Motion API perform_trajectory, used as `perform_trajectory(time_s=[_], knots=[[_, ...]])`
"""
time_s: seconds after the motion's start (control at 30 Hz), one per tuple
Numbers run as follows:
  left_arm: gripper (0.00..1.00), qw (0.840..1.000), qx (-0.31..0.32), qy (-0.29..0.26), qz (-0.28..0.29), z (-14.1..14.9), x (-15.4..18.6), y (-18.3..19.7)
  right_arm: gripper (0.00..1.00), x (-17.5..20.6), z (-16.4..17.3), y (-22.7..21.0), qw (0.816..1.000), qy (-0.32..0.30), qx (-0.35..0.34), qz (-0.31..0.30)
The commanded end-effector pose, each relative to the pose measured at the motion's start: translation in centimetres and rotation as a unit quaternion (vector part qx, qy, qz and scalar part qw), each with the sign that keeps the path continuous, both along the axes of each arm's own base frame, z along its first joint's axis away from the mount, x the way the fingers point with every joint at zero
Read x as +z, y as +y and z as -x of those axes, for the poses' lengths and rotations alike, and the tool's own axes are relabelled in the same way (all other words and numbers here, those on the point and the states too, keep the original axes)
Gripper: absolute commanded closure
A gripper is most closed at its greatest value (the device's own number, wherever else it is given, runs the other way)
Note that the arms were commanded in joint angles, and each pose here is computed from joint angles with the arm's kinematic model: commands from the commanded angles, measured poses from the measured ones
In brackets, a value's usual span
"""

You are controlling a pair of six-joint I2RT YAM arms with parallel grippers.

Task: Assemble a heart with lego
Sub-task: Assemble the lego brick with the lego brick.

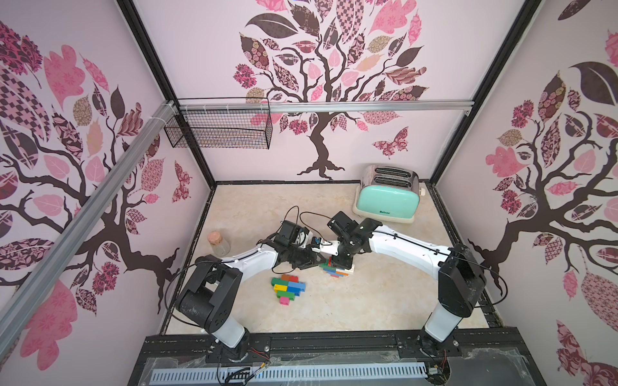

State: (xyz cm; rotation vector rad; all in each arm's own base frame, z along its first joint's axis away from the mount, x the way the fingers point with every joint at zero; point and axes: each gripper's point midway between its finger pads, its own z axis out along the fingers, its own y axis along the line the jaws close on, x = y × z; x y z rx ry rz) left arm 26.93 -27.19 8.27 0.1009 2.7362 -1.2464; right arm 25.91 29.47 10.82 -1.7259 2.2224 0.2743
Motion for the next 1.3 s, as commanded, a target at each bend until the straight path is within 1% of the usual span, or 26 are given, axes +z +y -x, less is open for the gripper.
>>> perform_trajectory(time_s=[0.0,0.23,0.33,0.47,0.7,0.77,0.93,1.07,1.13,1.27], knots=[[0.59,1.000,-0.008,0.002,0.000,0.4,-0.5,-0.2,0.72,-0.7,0.3,-0.6,1.000,0.006,0.004,0.031],[0.59,1.000,-0.005,0.002,-0.002,0.4,-0.4,-0.1,0.72,-2.1,0.7,-1.2,0.998,0.023,0.004,0.056],[0.58,1.000,-0.003,-0.003,0.003,0.3,0.2,0.0,0.72,-2.6,0.8,-1.7,0.997,0.023,0.004,0.068],[0.56,1.000,0.008,-0.007,0.015,-0.1,1.0,0.4,0.72,-2.7,1.1,-1.5,0.998,0.027,0.009,0.064],[0.55,0.999,0.043,-0.006,0.027,-0.6,1.7,2.8,0.72,-3.2,2.0,-1.7,0.997,0.038,0.016,0.061],[0.55,0.998,0.049,-0.008,0.026,-0.7,1.9,3.4,0.73,-3.2,2.4,-1.7,0.997,0.043,0.031,0.060],[0.55,0.999,0.046,-0.006,0.025,-0.5,1.8,3.5,0.73,-3.2,2.4,-1.9,0.997,0.032,0.042,0.063],[0.55,0.999,0.046,-0.007,0.025,-0.6,1.8,3.5,0.73,-4.0,2.2,-2.6,0.995,0.024,0.042,0.084],[0.55,0.999,0.046,-0.008,0.024,-0.7,1.8,3.5,0.73,-4.1,2.2,-2.7,0.995,0.020,0.043,0.086],[0.55,0.999,0.041,-0.007,0.026,-0.5,1.8,3.5,0.73,-3.2,2.3,-2.1,0.997,0.009,0.052,0.062]])
